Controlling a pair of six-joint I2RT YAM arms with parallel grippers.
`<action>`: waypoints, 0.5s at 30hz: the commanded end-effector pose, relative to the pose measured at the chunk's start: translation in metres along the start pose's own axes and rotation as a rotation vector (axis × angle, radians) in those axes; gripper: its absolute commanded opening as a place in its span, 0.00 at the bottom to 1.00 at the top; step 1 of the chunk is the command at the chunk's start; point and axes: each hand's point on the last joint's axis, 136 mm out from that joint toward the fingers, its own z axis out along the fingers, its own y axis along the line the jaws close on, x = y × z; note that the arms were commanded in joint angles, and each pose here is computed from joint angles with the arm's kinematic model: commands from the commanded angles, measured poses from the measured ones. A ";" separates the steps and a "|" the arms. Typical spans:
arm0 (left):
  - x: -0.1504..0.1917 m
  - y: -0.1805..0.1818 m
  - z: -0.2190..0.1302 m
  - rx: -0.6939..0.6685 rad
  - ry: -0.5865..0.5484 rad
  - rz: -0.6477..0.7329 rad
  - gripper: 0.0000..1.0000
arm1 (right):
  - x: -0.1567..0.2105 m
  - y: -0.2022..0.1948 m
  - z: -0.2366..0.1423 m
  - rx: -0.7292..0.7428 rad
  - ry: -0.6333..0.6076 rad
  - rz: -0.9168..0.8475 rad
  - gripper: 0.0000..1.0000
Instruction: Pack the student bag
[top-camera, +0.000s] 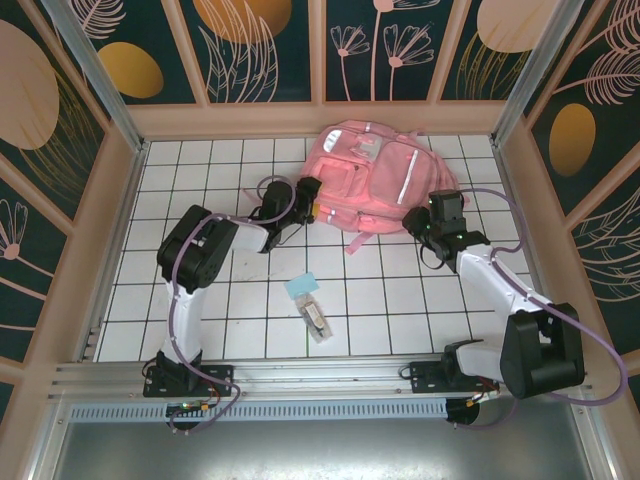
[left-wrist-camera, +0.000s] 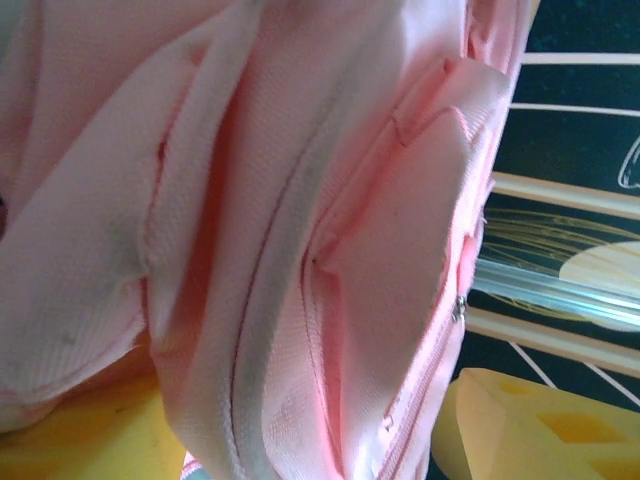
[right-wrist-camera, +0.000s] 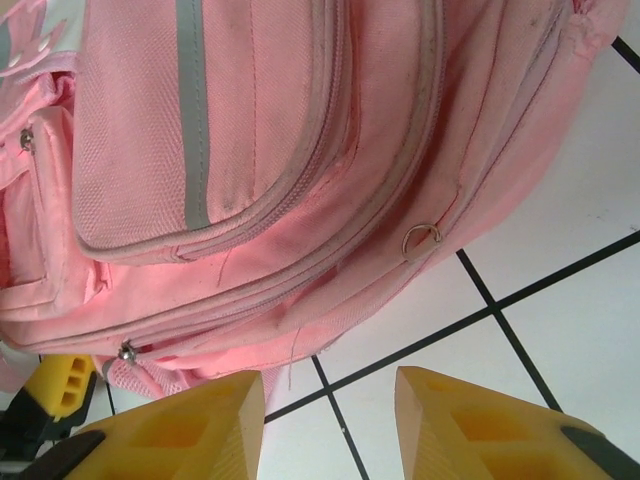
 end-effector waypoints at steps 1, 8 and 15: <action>-0.009 0.041 0.014 -0.122 -0.047 -0.047 0.66 | 0.003 0.010 -0.008 -0.039 -0.013 0.003 0.40; -0.007 0.032 0.016 -0.032 -0.033 -0.051 0.00 | 0.034 0.047 -0.014 -0.139 0.039 -0.083 0.40; 0.001 -0.032 -0.020 0.124 -0.066 -0.066 0.00 | 0.076 0.092 0.006 -0.254 0.148 -0.123 0.51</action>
